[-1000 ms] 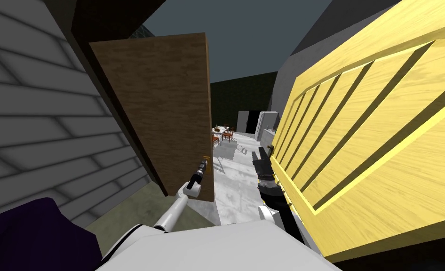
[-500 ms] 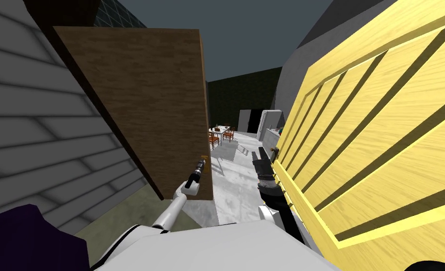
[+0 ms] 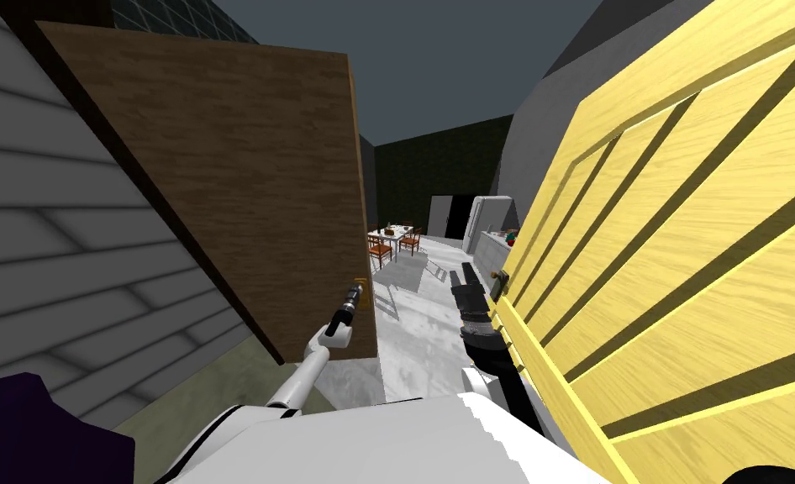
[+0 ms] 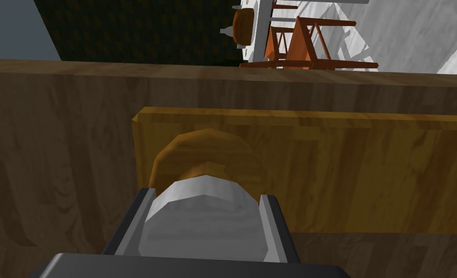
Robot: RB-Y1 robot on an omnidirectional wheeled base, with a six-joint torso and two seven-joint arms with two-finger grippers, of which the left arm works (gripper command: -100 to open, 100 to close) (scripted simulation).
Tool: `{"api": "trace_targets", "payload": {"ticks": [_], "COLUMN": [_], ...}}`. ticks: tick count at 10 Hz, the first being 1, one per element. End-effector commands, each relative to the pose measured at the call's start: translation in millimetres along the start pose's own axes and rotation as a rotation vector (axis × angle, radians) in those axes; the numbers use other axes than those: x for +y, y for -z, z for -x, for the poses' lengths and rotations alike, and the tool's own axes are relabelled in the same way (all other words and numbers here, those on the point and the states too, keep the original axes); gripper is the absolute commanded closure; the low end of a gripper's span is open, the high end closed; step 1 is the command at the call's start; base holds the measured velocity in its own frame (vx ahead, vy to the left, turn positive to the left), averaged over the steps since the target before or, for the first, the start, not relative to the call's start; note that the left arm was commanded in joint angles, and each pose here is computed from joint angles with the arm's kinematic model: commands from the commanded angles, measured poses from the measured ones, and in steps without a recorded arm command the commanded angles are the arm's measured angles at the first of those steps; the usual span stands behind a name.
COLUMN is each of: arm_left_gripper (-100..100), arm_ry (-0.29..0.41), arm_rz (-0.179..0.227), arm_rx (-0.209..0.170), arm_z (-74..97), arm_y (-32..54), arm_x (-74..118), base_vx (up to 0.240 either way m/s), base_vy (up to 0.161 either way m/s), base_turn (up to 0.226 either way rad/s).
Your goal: Push the door open
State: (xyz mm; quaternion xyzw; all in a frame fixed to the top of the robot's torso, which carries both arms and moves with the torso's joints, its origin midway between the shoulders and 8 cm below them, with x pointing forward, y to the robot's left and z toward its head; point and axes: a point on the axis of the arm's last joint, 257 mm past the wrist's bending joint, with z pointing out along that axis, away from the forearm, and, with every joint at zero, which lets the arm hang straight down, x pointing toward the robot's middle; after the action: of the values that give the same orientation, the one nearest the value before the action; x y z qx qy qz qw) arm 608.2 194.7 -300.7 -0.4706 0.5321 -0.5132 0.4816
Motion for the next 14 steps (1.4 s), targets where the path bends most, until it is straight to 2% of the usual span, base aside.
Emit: {"api": "trace_targets", "payload": {"ticks": [1,9,10,12,14], "arm_left_gripper": [100,100,100,100,100], "arm_ry": [-0.004,0.013,0.013,0.02,0.024], "arm_rz": [-0.011,-0.008,-0.008,-0.007,-0.007], "arm_rx": [-0.039,-0.143,-0.143,-0.172,-0.185], "arm_z": [25.7,77.3,77.3,90.5,96.4], "arm_y": [0.2,5.1,5.1,7.3,8.4], "arm_x": [-3.4,-2.8,-2.8,-2.2,-1.9], "base_vx": [0.139,0.161,0.11,0.124,0.149], "base_vy": [-0.127,-0.14,-0.093,-0.129,-0.109], "base_turn": [0.055,0.086,0.039,0.072,0.067]}}
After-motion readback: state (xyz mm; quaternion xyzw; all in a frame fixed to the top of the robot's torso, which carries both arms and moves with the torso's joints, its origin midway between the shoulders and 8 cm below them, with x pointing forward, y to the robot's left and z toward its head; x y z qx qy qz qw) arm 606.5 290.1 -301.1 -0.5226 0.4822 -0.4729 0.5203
